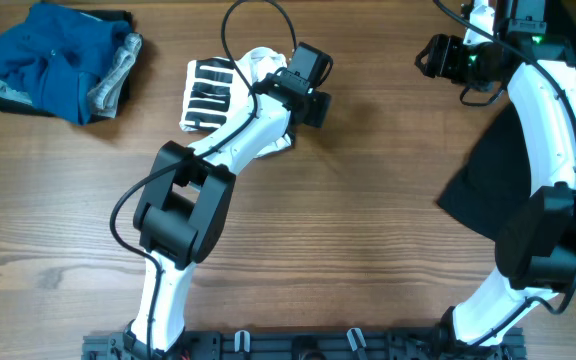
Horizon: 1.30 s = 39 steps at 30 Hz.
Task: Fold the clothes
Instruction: 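Grasp the folded shirt bundle with the left gripper and lift it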
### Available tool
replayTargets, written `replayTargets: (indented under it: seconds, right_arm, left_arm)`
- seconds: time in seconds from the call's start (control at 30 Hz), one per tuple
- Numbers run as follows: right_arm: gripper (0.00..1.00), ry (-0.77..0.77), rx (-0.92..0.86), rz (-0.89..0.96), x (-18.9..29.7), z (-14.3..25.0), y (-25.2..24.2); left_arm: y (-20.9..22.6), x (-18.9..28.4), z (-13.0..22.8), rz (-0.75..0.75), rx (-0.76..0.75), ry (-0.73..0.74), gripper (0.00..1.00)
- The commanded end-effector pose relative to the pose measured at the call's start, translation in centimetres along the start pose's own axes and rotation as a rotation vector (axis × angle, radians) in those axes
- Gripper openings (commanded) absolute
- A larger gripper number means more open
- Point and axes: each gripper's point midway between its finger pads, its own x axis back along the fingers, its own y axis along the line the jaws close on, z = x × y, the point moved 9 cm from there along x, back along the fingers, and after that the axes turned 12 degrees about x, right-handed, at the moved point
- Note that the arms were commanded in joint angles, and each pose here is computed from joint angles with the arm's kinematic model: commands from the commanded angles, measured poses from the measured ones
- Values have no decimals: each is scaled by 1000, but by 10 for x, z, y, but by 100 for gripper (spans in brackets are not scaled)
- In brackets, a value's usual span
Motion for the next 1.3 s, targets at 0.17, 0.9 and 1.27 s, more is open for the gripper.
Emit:
replayTargets:
  seconds: [0.17,0.9,1.27]
  right_arm:
    - [80,-20,22,8,6,-3,0]
    - [83,-39,28,10,6,-6,0]
    - [84,-42,25,9,6,-7,0]
  left_arm:
    - [16,-25,19,-150,-38,58,90]
    - [34,-61,37,-145,-64,135,4]
    - [55,91,-75,-175,-28,-250,4]
